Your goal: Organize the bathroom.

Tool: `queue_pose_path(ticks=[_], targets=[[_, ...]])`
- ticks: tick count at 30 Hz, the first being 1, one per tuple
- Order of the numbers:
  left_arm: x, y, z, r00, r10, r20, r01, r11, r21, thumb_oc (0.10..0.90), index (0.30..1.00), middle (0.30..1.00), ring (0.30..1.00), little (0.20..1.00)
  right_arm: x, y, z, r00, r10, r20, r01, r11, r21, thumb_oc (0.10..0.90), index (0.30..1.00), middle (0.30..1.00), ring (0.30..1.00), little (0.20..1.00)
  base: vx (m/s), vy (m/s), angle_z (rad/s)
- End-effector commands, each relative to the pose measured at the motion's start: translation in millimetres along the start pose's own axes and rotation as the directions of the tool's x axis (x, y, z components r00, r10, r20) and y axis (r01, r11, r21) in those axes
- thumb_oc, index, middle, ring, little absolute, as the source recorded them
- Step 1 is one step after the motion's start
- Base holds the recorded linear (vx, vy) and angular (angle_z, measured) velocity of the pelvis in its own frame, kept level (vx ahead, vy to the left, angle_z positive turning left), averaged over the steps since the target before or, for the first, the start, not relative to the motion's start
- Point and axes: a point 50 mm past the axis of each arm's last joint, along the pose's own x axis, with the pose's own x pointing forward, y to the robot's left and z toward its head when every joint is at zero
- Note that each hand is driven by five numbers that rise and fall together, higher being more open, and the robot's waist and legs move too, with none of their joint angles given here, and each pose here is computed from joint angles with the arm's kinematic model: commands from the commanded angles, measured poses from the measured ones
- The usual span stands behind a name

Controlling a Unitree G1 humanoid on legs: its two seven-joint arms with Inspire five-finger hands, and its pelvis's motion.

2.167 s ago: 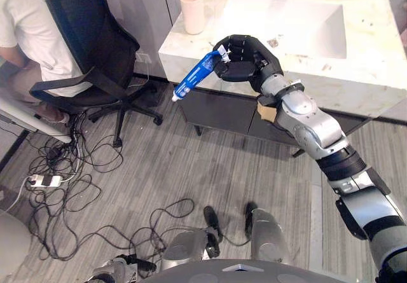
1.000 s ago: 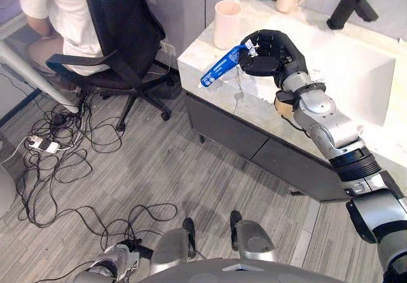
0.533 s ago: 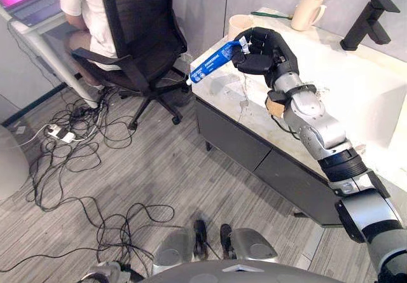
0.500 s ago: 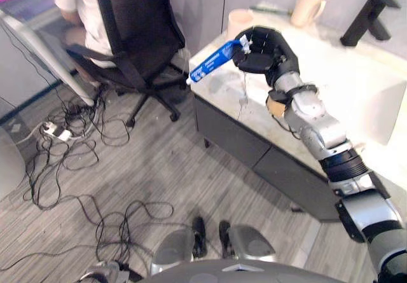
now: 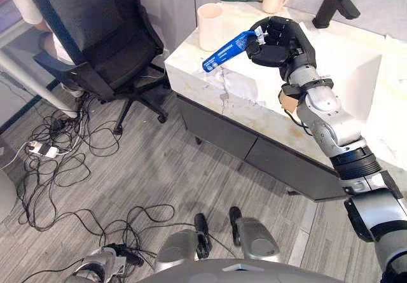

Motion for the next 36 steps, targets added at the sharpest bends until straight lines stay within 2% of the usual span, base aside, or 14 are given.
queue_pose_path(ticks=[1, 11, 24, 36], targets=[[-3.1, 35.7, -17.8, 0.993, 0.105, -0.058, -0.104, 0.994, 0.023, 0.800, 0.900, 0.900, 0.900, 0.900, 11.4, -0.6, 111.8, 0.871, -0.027, 0.490, -0.010, 0.997, 0.073, 0.400, 0.300, 0.300, 0.300, 0.300, 0.04, -0.315, -0.22], [-2.0, 22.4, -14.1, 0.996, 0.059, -0.070, -0.053, 0.995, 0.084, 0.800, 0.900, 0.900, 0.900, 0.900, 15.3, -32.2, 122.4, 0.852, -0.124, 0.508, 0.094, 0.992, 0.084, 0.400, 0.300, 0.300, 0.300, 0.300, 0.10, -0.145, 0.34], [-3.1, 22.5, -32.8, 0.989, 0.076, -0.124, -0.077, 0.997, -0.001, 0.800, 0.900, 0.900, 0.900, 0.900, 11.5, -41.4, 159.0, 0.776, -0.164, 0.609, 0.208, 0.978, -0.002, 0.400, 0.300, 0.300, 0.300, 0.300, 0.06, -0.002, 0.03], [-3.2, 10.1, -48.2, 0.991, 0.059, -0.123, -0.058, 0.998, 0.007, 0.800, 0.900, 0.900, 0.900, 0.900, 23.7, -46.6, 150.4, 0.806, -0.186, 0.562, 0.281, 0.956, -0.088, 0.400, 0.300, 0.300, 0.300, 0.300, 0.04, -0.016, 0.10]])
